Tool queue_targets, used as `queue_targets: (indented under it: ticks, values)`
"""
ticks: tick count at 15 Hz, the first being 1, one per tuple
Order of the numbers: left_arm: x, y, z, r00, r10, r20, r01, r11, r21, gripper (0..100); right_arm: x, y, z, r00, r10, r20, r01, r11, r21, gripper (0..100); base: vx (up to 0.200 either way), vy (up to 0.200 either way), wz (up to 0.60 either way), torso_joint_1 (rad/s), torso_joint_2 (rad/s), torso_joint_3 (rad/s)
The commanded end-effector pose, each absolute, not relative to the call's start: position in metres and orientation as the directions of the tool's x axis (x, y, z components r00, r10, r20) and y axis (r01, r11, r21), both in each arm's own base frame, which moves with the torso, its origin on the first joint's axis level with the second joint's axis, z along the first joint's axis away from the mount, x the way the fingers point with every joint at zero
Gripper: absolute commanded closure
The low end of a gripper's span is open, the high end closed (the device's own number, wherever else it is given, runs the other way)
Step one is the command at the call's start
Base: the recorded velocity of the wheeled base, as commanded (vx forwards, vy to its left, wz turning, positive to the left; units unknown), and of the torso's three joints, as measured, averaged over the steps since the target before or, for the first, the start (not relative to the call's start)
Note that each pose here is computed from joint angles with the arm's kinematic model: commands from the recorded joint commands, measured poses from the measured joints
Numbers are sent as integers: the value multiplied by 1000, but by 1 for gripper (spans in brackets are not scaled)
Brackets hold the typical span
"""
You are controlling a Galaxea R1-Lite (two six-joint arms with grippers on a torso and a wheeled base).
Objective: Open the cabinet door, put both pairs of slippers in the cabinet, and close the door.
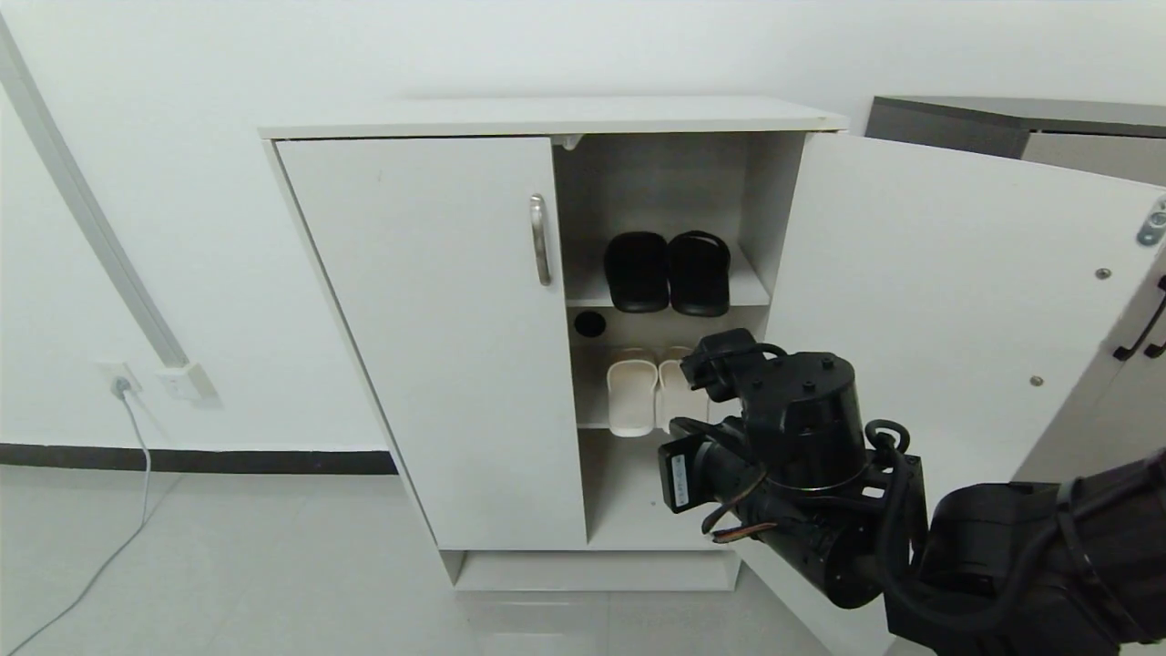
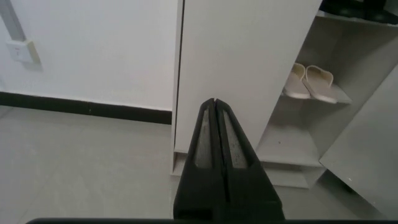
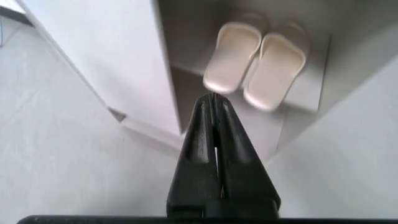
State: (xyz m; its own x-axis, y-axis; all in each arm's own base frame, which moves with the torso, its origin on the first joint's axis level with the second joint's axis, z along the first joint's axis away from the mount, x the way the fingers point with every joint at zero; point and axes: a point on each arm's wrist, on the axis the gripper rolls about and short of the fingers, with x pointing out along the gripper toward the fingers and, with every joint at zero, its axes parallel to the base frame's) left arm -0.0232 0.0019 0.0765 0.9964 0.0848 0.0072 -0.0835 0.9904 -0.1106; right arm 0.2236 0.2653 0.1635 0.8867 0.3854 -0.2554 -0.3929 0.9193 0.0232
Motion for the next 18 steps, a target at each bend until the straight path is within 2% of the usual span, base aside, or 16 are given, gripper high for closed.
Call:
queue_targets:
  ticks: [1, 18]
  values:
    - [-23, 2, 77, 996, 86, 6, -85, 990, -111, 100, 225, 267, 159, 885, 384, -264, -393, 919, 19, 100, 0, 0, 0, 0, 0, 0]
    - [-23, 2, 77, 996, 86, 6, -85, 990, -111, 100, 232, 268, 139, 881, 362, -304, -389, 921, -31, 100, 0, 0, 0, 0, 0, 0]
